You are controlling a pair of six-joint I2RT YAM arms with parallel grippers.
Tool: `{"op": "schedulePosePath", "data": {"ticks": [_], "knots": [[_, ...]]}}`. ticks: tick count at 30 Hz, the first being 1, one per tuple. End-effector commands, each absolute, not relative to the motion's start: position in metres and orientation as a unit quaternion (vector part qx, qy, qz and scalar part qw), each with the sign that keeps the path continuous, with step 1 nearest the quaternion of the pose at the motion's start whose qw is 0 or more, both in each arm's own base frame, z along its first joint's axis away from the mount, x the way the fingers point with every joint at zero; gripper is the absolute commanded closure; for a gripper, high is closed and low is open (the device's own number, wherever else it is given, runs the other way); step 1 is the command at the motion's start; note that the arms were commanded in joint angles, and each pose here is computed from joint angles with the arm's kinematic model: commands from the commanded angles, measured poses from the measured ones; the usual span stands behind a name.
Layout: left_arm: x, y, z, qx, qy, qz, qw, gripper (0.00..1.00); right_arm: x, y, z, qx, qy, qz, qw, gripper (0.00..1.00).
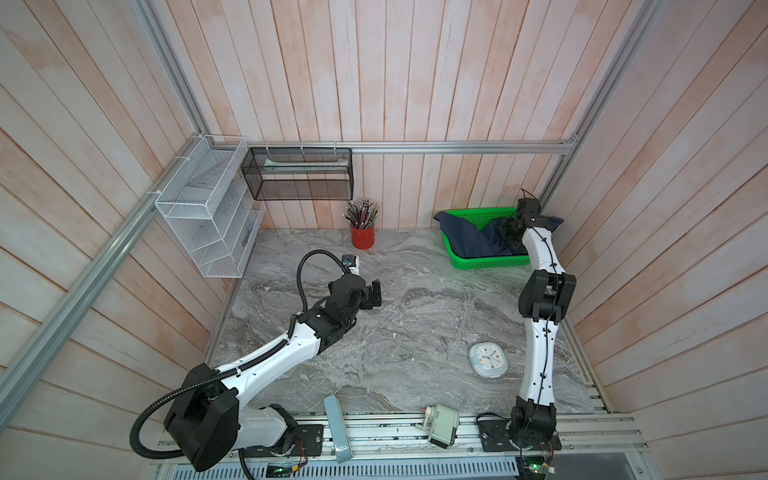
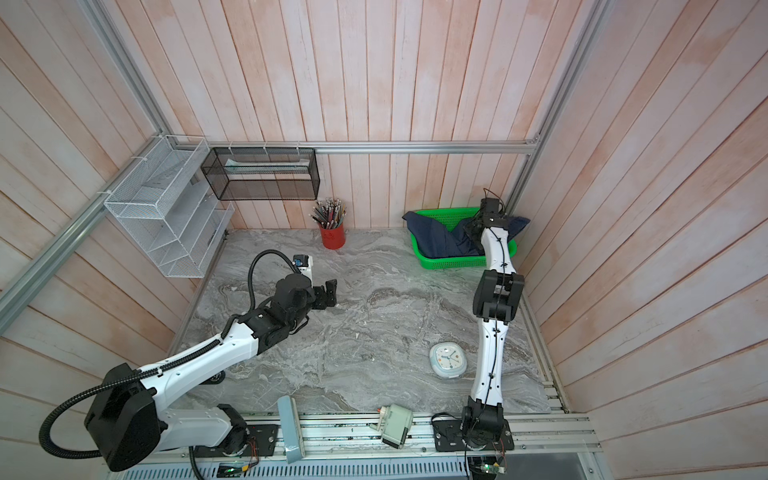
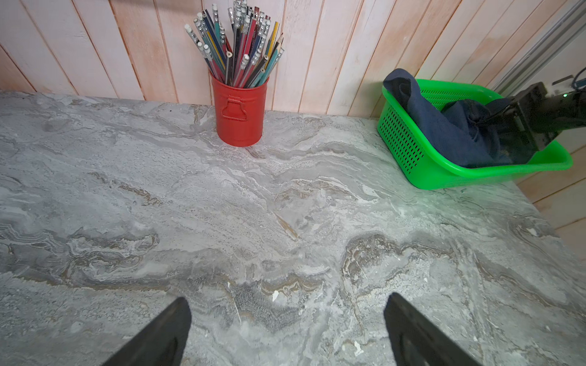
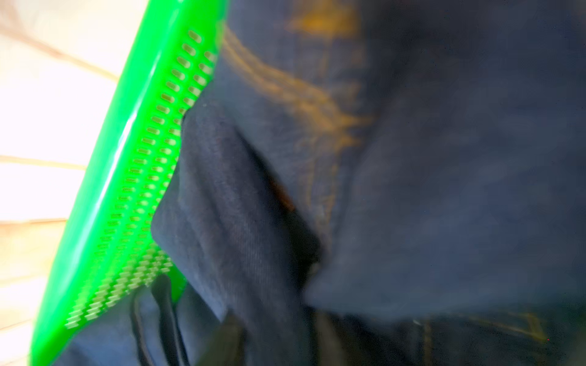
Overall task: Fold and stack the trousers
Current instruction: 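Lift the jeans up out of the green basket with the right gripper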
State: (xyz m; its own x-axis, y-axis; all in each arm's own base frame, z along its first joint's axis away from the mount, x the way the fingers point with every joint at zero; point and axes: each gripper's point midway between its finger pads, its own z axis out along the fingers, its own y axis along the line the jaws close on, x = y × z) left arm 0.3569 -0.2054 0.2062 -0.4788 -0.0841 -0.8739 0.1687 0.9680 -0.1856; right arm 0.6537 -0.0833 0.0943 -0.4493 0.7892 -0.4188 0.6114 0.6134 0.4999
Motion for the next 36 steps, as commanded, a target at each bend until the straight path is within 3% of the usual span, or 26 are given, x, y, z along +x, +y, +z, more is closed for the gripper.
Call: {"op": "schedulePosePath", "data": {"ticks": [1,3,7,13,18,24,30,36], "knots": [[0.361,-0.21,0.218,0.017,0.842,-0.135,0.522,0.03,0.662,-0.076,0.088,0.419,0.834,0.159,0.321,0.89],[0.361,-0.209,0.218,0.018,0.842,-0.133,0.522,0.03,0.667,-0.074,0.116,0.408,0.827,0.168,0.348,1.0],[0.358,-0.21,0.222,0.018,0.841,-0.137,0.523,0.03,0.677,-0.061,0.185,0.374,0.807,0.19,0.415,1.0],[0.35,-0.207,0.236,0.016,0.836,-0.14,0.531,0.03,0.671,-0.029,0.34,0.288,0.742,0.256,0.548,1.0],[0.339,-0.199,0.25,0.009,0.829,-0.145,0.539,0.03,0.632,0.0,0.474,0.202,0.665,0.295,0.656,1.0],[0.327,-0.183,0.263,-0.008,0.819,-0.148,0.554,0.03,0.561,0.04,0.594,0.106,0.575,0.372,0.721,1.0],[0.311,-0.162,0.28,-0.031,0.803,-0.15,0.575,0.03,0.486,0.091,0.659,0.029,0.535,0.419,0.734,1.0],[0.293,-0.143,0.295,-0.05,0.783,-0.169,0.596,0.02,0.442,0.145,0.661,-0.022,0.558,0.455,0.694,1.0]]}}
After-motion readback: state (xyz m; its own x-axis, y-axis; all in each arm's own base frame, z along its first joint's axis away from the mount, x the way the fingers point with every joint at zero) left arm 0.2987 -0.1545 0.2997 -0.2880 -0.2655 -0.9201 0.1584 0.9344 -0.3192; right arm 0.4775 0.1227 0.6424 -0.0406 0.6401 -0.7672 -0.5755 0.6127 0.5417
